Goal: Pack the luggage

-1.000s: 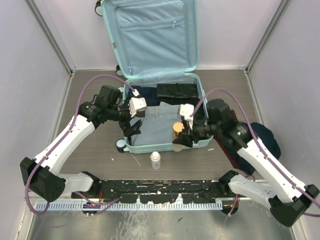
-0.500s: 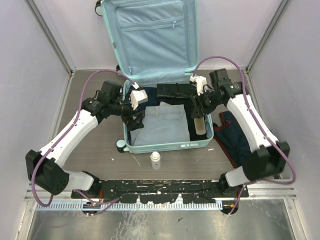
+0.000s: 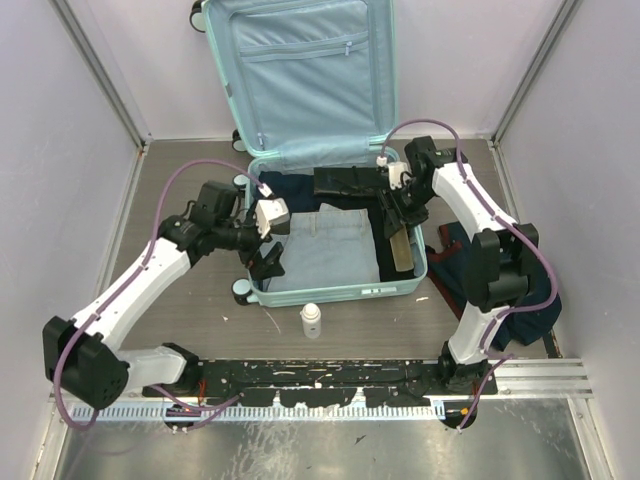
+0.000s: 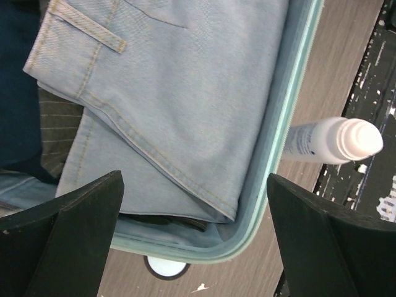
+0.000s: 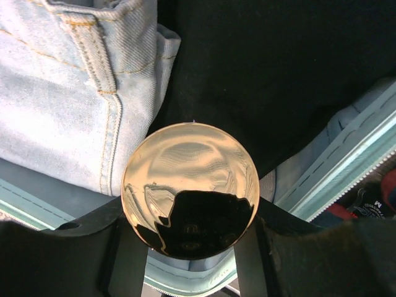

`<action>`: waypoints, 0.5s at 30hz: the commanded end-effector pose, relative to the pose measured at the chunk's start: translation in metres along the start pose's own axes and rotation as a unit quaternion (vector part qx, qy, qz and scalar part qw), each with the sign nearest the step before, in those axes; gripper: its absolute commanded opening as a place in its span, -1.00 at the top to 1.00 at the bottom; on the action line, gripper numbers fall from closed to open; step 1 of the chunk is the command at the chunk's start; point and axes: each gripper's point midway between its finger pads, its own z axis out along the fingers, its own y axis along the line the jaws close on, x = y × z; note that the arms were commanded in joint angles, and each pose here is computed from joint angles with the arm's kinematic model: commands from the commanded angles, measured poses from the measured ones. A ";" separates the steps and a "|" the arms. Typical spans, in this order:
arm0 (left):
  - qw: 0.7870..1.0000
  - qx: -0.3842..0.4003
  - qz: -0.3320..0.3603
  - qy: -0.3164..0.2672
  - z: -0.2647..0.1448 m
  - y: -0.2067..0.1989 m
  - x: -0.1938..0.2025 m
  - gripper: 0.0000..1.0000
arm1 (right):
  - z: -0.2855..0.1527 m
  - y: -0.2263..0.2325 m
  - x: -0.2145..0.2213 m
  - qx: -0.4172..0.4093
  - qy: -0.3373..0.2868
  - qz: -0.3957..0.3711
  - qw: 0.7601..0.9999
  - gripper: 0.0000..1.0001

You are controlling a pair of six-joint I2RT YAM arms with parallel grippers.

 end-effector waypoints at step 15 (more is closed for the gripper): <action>0.994 0.095 0.054 -0.016 -0.020 -0.085 0.013 -0.96 | -0.086 0.019 -0.024 0.047 -0.134 -0.029 0.989 -0.77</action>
